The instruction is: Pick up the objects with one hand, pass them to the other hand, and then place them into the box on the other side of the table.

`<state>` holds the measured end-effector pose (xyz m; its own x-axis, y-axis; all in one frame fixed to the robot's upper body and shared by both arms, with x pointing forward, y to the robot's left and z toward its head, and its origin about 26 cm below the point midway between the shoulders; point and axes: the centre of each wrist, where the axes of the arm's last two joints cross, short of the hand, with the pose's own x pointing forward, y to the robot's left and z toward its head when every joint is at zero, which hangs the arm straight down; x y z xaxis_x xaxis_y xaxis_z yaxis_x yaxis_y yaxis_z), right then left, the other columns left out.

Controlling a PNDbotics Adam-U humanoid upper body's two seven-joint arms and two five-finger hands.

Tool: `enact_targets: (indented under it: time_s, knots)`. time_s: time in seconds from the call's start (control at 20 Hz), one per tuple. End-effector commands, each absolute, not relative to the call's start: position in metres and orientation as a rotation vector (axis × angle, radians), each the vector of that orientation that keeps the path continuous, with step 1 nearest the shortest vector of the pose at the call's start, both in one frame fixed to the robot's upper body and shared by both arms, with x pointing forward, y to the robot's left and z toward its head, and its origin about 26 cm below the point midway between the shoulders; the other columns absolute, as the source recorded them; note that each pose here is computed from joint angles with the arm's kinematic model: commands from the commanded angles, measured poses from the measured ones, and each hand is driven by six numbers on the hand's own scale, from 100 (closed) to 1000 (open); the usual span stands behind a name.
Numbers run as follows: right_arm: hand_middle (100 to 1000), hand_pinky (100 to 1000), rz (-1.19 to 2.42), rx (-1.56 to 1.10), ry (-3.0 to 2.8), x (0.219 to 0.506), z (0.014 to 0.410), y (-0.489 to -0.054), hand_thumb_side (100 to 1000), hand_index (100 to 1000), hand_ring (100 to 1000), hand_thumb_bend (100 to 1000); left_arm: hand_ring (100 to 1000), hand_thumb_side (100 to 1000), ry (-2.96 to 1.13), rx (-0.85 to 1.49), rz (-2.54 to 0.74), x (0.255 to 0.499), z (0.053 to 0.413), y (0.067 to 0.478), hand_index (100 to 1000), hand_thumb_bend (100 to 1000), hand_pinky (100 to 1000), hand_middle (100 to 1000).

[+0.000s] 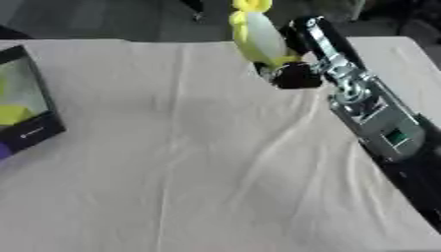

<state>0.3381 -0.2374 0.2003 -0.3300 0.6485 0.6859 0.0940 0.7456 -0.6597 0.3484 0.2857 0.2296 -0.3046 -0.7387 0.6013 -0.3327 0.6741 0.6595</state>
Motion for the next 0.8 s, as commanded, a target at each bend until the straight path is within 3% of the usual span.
enact_targets:
  time_s: [0.05, 0.8]
  knots:
    - [395, 590, 0.595, -0.547, -1.909, 0.345, 0.202, -0.228, 100, 529, 448, 346, 626, 431, -1.949, 0.839, -0.545, 0.345, 0.244, 0.281, 692, 478, 839, 589]
    - [397, 583, 0.602, -0.448, -2.023, 0.359, 0.187, -0.188, 100, 531, 446, 344, 643, 452, -1.952, 0.655, -0.993, 0.325, 0.276, 0.234, 724, 546, 828, 602]
